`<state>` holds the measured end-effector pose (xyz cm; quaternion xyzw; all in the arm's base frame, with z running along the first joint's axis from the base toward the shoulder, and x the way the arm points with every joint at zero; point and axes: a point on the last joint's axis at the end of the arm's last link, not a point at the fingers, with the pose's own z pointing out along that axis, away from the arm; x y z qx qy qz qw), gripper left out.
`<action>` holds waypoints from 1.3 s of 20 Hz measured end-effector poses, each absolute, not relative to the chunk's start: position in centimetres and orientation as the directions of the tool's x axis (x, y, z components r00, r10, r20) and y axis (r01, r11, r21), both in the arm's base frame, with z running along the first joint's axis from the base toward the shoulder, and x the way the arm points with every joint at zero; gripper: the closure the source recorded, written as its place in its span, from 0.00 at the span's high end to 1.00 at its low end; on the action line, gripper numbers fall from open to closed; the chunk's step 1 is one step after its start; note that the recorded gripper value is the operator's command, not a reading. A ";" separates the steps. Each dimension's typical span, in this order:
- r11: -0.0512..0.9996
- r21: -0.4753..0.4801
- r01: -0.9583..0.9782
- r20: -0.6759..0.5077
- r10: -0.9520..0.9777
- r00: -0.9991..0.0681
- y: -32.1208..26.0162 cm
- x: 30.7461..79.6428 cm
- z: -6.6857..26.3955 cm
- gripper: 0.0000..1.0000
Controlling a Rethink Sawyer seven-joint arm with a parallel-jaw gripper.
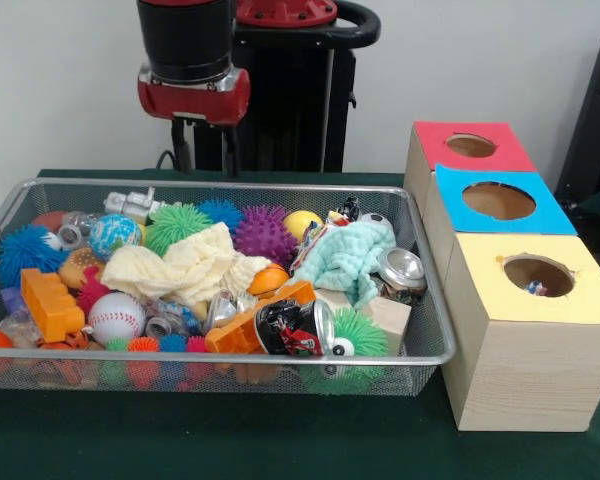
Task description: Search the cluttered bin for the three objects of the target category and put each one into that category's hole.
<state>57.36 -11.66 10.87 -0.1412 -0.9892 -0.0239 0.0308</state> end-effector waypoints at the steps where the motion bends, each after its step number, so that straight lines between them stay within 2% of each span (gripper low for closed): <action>1: 0.961 0.044 0.273 0.068 0.270 -0.960 -11.8 57.0 10.7 1.00; 16: 0.993 0.074 0.091 0.056 0.087 -0.995 -9.6 55.2 9.7 1.00; 20: 0.997 0.066 0.049 0.048 0.046 -0.998 -8.1 55.6 9.8 1.00; 26: 0.997 0.058 -0.056 0.031 -0.058 -0.998 -2.4 56.9 10.3 1.00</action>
